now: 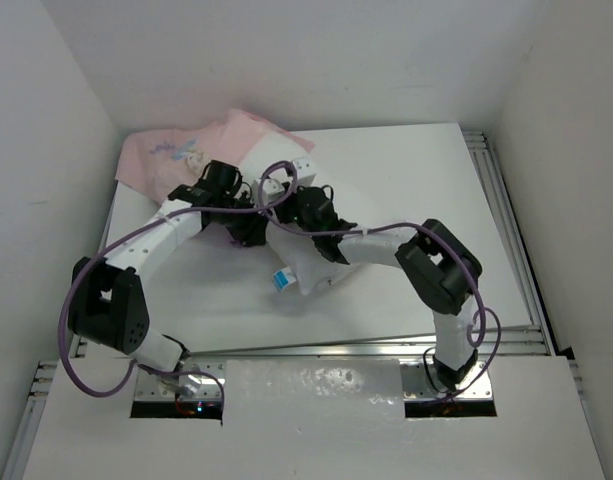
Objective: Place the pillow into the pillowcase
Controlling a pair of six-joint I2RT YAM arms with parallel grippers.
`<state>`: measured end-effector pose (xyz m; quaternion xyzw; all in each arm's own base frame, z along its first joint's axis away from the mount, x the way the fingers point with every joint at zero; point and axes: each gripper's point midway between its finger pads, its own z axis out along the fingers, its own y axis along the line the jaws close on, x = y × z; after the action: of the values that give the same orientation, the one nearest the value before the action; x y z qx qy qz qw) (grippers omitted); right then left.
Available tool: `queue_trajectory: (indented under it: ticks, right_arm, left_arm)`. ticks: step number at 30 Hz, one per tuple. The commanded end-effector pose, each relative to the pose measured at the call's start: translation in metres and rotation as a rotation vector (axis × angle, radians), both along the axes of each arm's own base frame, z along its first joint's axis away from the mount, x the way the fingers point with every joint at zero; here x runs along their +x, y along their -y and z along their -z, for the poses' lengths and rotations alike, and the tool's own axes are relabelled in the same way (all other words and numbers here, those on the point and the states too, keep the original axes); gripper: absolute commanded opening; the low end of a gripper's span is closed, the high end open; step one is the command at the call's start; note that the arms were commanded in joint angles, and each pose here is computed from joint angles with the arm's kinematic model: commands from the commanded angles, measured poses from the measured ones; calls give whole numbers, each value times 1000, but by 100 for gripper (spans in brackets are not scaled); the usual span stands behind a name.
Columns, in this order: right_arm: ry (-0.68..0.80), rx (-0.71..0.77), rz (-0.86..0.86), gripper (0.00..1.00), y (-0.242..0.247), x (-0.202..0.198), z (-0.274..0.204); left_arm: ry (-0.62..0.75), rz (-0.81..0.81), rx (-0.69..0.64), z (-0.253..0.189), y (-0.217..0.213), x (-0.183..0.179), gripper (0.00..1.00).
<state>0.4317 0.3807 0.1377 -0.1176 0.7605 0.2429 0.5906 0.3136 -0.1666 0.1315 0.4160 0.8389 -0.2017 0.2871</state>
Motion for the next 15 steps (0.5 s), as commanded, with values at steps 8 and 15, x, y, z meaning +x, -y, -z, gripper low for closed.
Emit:
queue_trajectory:
  ticks: [8,15]
  right_arm:
    - [52,155,-124,73,40,-55,-55]
    - [-92,26,-71,88,94,-39,-59]
  left_arm:
    - [84,51,-9,-89,0,-14,65]
    - [391,-281,-63,-177,-7,97,61]
